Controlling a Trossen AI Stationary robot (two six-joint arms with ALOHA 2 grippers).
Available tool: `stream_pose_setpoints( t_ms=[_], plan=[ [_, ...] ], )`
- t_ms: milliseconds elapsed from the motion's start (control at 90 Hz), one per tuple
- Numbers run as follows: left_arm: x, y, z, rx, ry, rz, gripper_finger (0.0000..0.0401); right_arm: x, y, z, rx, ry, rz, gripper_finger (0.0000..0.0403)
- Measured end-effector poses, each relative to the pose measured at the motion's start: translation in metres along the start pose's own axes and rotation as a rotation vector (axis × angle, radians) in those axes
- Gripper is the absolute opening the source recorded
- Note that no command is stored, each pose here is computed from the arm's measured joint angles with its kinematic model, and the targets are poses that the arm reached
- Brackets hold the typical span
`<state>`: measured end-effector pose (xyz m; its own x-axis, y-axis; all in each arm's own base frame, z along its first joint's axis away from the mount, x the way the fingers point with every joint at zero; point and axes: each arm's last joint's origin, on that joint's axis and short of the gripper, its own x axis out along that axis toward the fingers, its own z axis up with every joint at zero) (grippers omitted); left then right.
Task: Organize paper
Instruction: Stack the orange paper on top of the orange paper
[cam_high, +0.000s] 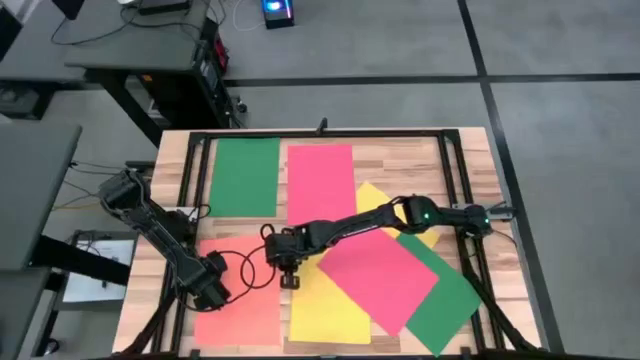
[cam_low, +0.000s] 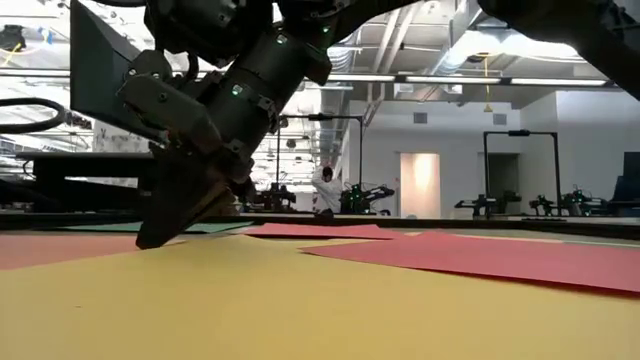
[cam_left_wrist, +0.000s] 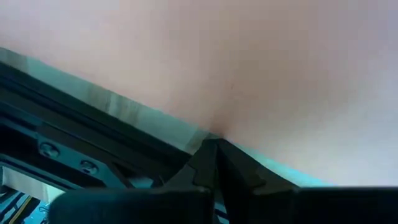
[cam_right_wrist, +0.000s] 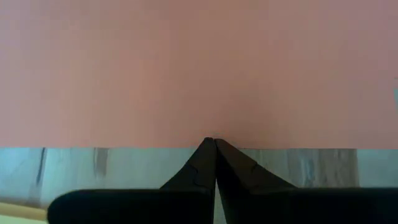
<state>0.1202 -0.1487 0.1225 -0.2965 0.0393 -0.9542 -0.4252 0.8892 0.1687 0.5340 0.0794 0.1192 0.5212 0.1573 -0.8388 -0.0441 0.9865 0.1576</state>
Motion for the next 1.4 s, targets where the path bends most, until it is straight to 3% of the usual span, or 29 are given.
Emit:
stream_pose_setpoints(
  t_ms=[1400],
  plan=[
    [-0.0072,-0.0044,0.0027,0.082,-0.095,0.009,0.0,0.0006,-0.0029,0.0027,0.002,-0.028,-0.009,0.0]
  ],
)
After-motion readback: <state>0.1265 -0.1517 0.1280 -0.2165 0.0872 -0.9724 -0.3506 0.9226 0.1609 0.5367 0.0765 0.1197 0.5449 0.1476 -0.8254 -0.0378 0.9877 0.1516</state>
